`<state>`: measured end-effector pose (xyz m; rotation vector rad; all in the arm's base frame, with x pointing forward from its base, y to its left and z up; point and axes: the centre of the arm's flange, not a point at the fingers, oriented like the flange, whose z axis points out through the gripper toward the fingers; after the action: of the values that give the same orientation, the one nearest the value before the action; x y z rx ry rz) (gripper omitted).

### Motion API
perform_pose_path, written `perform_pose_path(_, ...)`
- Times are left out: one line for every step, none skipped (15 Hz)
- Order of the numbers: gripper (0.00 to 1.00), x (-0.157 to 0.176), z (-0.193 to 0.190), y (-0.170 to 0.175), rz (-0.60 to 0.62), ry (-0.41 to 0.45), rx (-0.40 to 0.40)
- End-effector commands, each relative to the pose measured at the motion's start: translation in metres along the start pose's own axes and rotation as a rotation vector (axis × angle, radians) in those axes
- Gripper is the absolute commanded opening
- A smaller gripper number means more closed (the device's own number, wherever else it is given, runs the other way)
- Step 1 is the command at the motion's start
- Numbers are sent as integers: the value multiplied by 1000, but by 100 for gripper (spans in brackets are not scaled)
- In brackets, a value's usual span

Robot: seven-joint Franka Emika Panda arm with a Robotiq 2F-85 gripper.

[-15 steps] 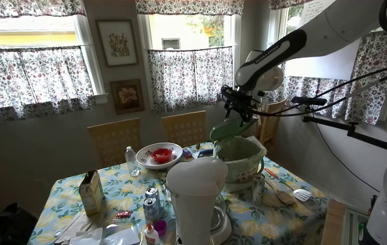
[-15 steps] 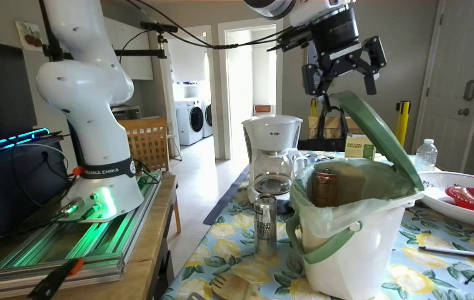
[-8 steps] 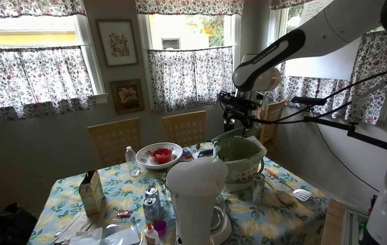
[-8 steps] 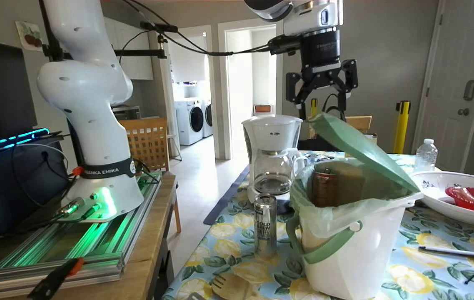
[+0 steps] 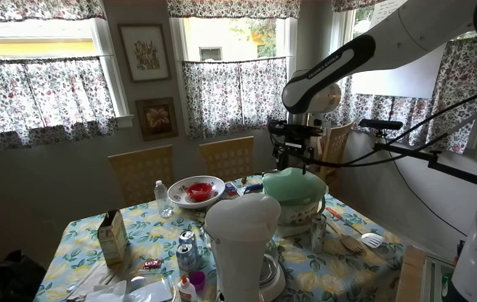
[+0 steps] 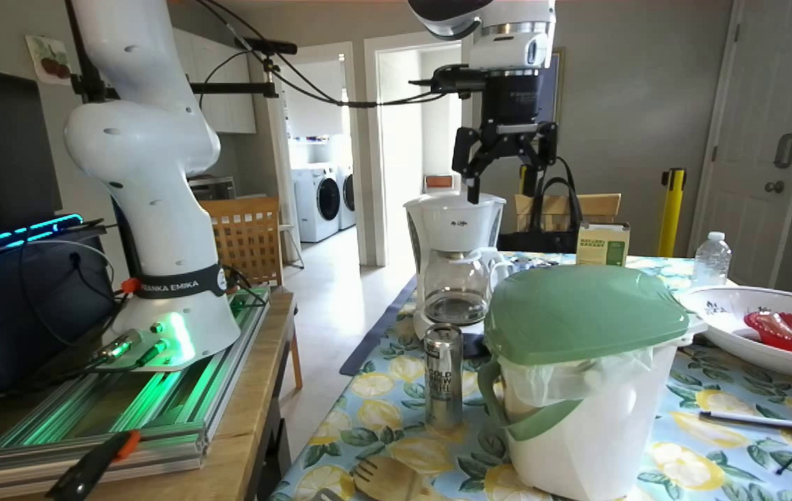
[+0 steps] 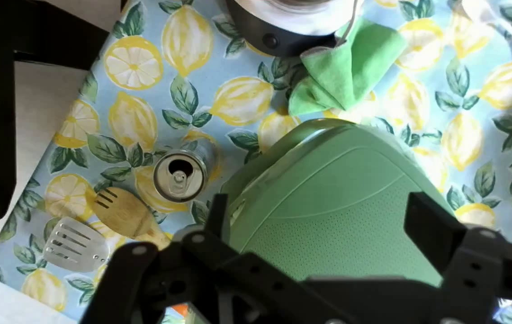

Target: Put the can in the bin

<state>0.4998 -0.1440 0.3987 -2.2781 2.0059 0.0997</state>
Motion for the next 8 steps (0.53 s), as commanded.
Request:
perform_pose_path(100,-18,-7,16,-176,56,-59)
perform_pose_path(100,-20,-9,18,-220,82,-73)
perform_pose_path(100,-22,-10,21,-259,122,-85)
perform_pose_path(100,-22,-12,24,-298,160,-96)
perform_pose_path(100,-22,-15,27,-346,187,-104)
perform_pose_path(100,-22,-17,28,-385,221,-118)
perform_pose_path(100,-22,-19,31,-434,241,-117)
perform_pose_path(100,-23,-21,34,-479,263,-117)
